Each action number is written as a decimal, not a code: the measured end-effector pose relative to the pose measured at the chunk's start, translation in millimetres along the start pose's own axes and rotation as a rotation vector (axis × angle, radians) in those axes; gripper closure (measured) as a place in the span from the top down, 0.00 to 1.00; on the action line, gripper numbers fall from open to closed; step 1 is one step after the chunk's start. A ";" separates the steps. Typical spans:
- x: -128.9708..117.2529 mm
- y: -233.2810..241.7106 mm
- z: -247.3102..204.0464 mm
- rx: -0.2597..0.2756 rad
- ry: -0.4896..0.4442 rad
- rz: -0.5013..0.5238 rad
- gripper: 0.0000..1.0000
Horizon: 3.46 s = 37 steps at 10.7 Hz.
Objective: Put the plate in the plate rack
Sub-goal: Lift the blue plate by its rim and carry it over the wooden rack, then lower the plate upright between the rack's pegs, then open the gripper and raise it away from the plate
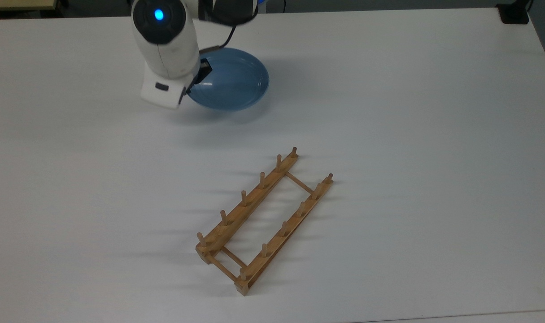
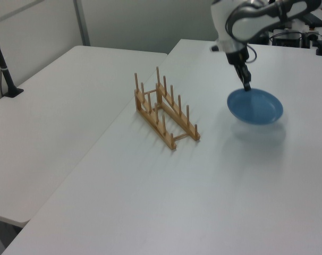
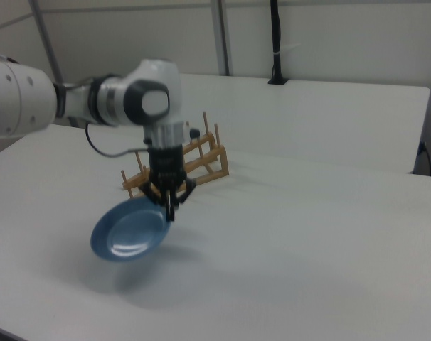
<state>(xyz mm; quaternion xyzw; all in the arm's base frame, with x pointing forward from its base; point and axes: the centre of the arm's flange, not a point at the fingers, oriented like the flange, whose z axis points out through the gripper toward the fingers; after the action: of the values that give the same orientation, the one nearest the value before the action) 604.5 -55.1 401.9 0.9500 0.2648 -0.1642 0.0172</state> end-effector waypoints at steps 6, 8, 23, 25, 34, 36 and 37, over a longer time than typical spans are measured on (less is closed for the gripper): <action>0.7 -29.8 -146.3 -0.067 0.240 0.268 0.04; 13.2 -38.2 -170.3 -0.090 0.371 0.423 0.04; 115.6 -94.6 -150.2 -0.425 0.795 0.796 0.04; 121.1 -101.4 -137.7 -0.468 0.792 0.804 0.04; 122.2 -101.1 -133.7 -0.483 0.789 0.802 0.48; 122.2 -101.1 -134.4 -0.483 0.790 0.803 0.80; 122.2 -101.2 -134.5 -0.483 0.790 0.803 0.92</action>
<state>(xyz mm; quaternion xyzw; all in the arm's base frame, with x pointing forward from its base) 692.2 108.7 495.4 0.9339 -0.0979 0.2846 0.1929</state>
